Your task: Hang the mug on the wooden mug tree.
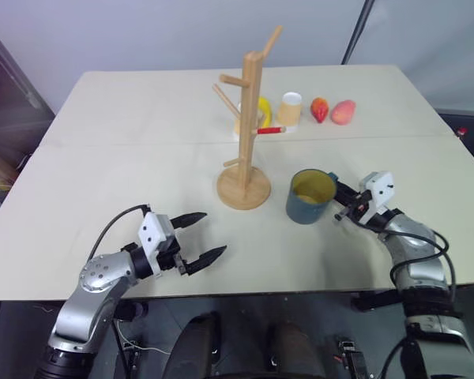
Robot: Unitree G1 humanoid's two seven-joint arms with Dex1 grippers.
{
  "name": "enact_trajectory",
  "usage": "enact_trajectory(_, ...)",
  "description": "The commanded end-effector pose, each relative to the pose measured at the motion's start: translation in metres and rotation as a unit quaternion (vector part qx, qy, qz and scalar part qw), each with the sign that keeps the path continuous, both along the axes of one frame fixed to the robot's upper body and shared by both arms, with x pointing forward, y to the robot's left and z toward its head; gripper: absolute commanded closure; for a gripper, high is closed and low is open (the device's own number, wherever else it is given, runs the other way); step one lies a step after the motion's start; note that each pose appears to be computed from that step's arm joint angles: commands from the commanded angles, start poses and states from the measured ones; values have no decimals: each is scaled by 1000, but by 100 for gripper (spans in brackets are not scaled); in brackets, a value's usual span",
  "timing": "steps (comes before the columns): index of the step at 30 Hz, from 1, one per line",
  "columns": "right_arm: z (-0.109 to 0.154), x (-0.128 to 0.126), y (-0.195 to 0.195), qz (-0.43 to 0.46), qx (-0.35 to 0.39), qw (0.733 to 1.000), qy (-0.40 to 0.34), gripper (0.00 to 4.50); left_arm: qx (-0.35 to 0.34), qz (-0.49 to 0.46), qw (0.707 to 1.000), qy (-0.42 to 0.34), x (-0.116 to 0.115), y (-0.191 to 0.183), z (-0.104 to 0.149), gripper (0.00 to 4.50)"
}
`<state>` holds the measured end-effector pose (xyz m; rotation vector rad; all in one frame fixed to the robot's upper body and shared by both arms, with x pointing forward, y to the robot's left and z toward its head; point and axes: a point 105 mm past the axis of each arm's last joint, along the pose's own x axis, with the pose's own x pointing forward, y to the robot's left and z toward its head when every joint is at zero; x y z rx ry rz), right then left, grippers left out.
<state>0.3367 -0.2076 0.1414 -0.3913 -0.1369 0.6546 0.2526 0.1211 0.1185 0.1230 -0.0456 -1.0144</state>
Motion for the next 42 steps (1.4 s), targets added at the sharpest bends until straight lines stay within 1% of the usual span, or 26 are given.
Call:
enact_trajectory(1, 58, -14, 27, 52, -54, 993, -86, 447, -16, 11, 999, -36, 5, 8, 25, 0)
enact_trajectory(4, 84, -20, 41, 77, -87, 988, -105, 447, -34, 19, 998, -46, 11, 16, 39, 0)
enact_trajectory(6, 97, -16, 44, 77, -109, 985, -112, 447, -48, 20, 997, -55, 15, 20, 52, 0)
enact_trajectory(8, 106, -12, 46, 82, -126, 982, -117, 447, -55, 15, 997, -59, 17, 21, 62, 0)
enact_trajectory(12, 117, -5, 52, 100, -136, 978, -122, 447, -67, 0, 996, -58, 15, 20, 77, 0)
enact_trajectory(16, 122, -2, 57, 114, -142, 976, -123, 447, -73, -1, 996, -54, 15, 21, 82, 0)
enact_trajectory(25, 138, 11, 80, 131, -171, 967, -132, 447, -72, 9, 996, -51, 12, 19, 81, 0)
enact_trajectory(31, 138, 14, 91, 143, -183, 964, -132, 447, -75, 12, 996, -48, 11, 18, 81, 0)
enact_trajectory(42, 132, 24, 93, 136, -198, 963, -125, 447, -85, 17, 995, -55, 13, 17, 84, 0)
